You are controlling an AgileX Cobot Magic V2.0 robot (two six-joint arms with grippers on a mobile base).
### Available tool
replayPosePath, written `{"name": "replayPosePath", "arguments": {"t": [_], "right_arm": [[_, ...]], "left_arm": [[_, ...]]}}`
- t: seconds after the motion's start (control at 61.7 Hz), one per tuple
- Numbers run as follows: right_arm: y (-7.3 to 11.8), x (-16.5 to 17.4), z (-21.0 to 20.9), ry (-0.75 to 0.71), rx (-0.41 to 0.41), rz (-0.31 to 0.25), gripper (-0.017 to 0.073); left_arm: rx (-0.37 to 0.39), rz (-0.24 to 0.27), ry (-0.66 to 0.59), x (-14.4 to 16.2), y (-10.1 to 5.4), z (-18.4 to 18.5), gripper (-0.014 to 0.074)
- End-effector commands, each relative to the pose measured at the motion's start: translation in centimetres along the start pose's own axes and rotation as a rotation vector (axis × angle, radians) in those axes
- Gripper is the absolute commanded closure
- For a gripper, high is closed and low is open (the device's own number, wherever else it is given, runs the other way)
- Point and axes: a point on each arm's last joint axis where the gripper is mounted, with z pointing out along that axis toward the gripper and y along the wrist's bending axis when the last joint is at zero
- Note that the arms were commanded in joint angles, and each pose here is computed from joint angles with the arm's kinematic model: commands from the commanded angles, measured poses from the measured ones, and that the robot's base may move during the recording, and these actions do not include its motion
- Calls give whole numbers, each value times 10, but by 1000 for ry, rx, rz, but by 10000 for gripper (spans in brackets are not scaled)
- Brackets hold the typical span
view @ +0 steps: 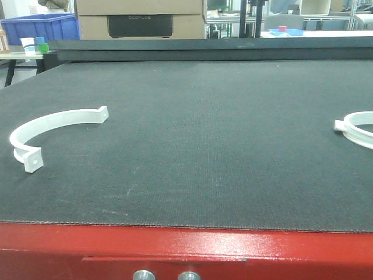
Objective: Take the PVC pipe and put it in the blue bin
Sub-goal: 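Lower the right gripper toward the white curved pipe piece nearest it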
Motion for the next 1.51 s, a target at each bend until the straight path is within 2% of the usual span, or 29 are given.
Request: {"name": "replayPosePath", "arguments": {"t": [0.0,0.146,0.373,0.535,0.681,0.827,0.908,1.054,1.103,1.265,1.378,1.492], "right_arm": [[-1,4,9,51,5,2,728],[-5,18,36,165,32,6,728],[-12,37,75,247,75,7,728],[-15,48,102,327,89,-26,728],[-16,52,126,382,95,-31,728],[-11,56,143,420,52,-125,728],[-10,61,150,445,46,-125,728],[-12,74,157,505,53,-125,728],[-13,79,160,525,52,-140,728],[-15,91,166,567,49,-168,728],[-17,102,171,609,37,-219,726],[-18,106,175,607,35,-225,642]], "left_arm": [[4,0,5,0,0,8,704],[2,0,89,10,0,25,704],[-1,-12,193,25,0,50,704],[-2,-12,242,23,0,69,704],[-3,-11,278,18,0,86,704],[-4,-11,330,20,0,98,700],[-5,-11,367,24,0,103,638],[-6,-11,398,31,0,108,444],[-6,-11,398,31,0,108,393],[-6,-11,382,30,0,109,382],[-6,-11,382,30,0,109,382],[-6,-11,380,30,0,109,382]]}}
